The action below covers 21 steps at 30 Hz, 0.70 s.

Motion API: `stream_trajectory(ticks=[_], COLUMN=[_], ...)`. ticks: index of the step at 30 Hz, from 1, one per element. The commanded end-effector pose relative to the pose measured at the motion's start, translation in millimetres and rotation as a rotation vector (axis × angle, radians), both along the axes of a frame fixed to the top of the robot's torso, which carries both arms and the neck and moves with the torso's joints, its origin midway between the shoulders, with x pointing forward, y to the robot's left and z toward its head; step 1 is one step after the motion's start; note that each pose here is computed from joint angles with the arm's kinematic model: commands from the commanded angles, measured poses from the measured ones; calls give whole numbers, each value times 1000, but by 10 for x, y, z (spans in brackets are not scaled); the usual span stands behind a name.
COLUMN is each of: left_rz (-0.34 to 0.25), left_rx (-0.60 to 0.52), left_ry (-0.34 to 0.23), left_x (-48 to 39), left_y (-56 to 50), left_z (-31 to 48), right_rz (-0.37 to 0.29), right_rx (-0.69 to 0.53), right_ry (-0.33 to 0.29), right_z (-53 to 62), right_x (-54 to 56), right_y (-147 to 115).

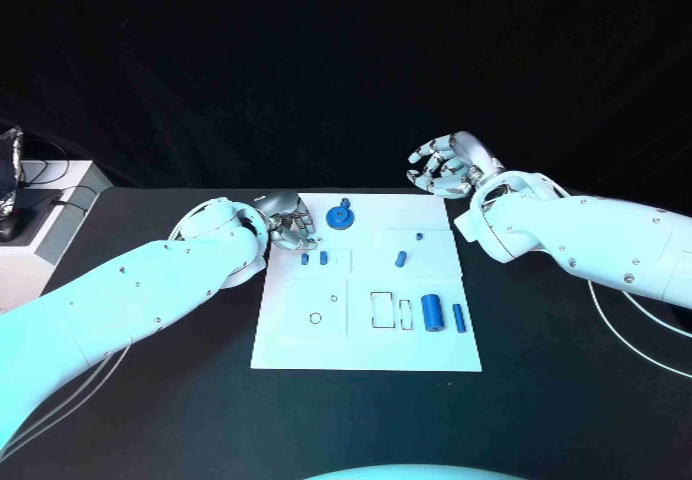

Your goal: Assemble the parts on the task board

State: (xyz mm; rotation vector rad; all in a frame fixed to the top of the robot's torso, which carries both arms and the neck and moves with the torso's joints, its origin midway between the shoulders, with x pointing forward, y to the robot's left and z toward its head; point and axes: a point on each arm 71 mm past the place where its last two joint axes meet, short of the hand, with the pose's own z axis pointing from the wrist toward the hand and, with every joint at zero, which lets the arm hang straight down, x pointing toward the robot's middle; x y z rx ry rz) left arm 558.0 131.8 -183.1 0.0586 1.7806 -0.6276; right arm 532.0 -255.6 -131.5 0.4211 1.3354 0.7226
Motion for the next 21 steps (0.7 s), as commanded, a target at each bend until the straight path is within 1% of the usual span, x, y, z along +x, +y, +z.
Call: stream_trajectory(ticks=[1,21], left_rz=[-26,-36], left_rx=[9,24], left_ry=[19,39], left_x=[-17,-26], left_y=[-40,-42], left_z=[-13,-38], right_rz=[13,13], right_rx=[-10,-10], right_ry=[-4,-4], right_z=[2,2], right_x=[-4,-4], right_y=[17,17])
